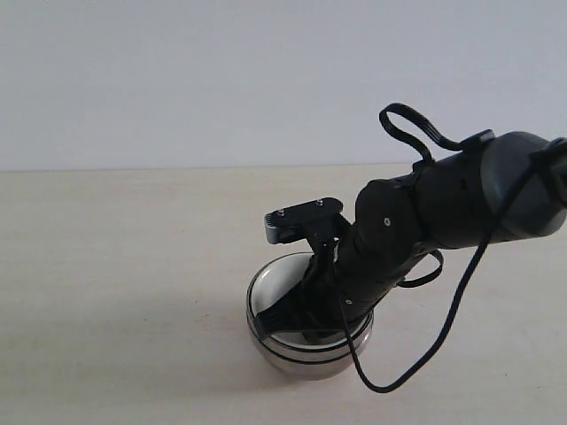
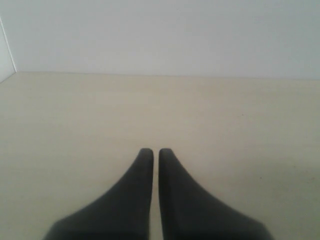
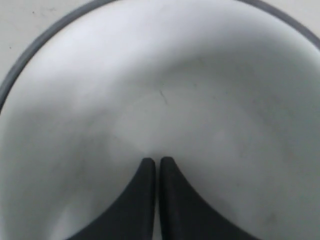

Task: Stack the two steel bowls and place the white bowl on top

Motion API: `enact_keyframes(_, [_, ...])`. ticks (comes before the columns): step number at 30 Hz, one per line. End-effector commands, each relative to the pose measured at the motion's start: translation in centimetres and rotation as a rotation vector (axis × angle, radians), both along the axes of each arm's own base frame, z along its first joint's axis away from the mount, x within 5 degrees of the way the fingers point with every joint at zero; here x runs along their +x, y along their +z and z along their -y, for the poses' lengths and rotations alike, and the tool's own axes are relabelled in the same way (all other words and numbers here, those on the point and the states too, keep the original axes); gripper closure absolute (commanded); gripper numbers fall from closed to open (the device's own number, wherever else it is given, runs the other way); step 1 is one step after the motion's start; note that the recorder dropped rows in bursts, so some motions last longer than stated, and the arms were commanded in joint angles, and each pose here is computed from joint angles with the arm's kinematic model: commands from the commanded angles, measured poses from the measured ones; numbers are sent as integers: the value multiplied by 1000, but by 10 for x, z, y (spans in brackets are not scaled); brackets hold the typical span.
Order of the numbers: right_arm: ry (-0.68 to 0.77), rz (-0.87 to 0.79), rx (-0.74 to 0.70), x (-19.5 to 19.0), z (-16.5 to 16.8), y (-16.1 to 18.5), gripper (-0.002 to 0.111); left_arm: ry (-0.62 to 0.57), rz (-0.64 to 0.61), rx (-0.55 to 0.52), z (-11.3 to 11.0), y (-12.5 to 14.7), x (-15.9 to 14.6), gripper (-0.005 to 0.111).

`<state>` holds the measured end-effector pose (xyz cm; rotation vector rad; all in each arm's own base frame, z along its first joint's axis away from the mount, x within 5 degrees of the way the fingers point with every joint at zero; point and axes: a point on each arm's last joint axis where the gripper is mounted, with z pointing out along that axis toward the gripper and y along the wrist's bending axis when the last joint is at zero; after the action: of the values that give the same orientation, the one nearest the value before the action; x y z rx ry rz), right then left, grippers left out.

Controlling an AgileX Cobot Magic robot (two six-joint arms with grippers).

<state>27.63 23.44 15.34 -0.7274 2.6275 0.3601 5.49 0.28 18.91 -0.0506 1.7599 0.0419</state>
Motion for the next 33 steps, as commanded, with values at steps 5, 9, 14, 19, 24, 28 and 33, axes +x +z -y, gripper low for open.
enact_keyframes(5, [-13, 31, 24, 4, 0, 3, 108, 2, -1, 9, 0, -1, 0, 103])
enact_keyframes(9, [-46, 34, 61, 5, -2, 4, 108, 2, -1, 9, 0, -1, 0, 103])
enact_keyframes(14, [-49, 5, 39, 6, -3, -10, 108, 2, -1, 9, 0, -1, 0, 103])
enact_keyframes(19, [-50, 38, 66, 6, -2, 4, 108, 2, -1, 9, 0, -1, 0, 103])
enact_keyframes(24, [-44, 110, 123, 2, 1, 38, 108, 2, -1, 9, 0, -1, 0, 103])
enact_keyframes(28, [-23, 171, 161, -5, 7, 70, 108, 2, -1, 9, 0, -1, 0, 103])
enact_keyframes(33, [28, 246, 156, -22, 21, 111, 108, 2, -1, 9, 0, -1, 0, 103])
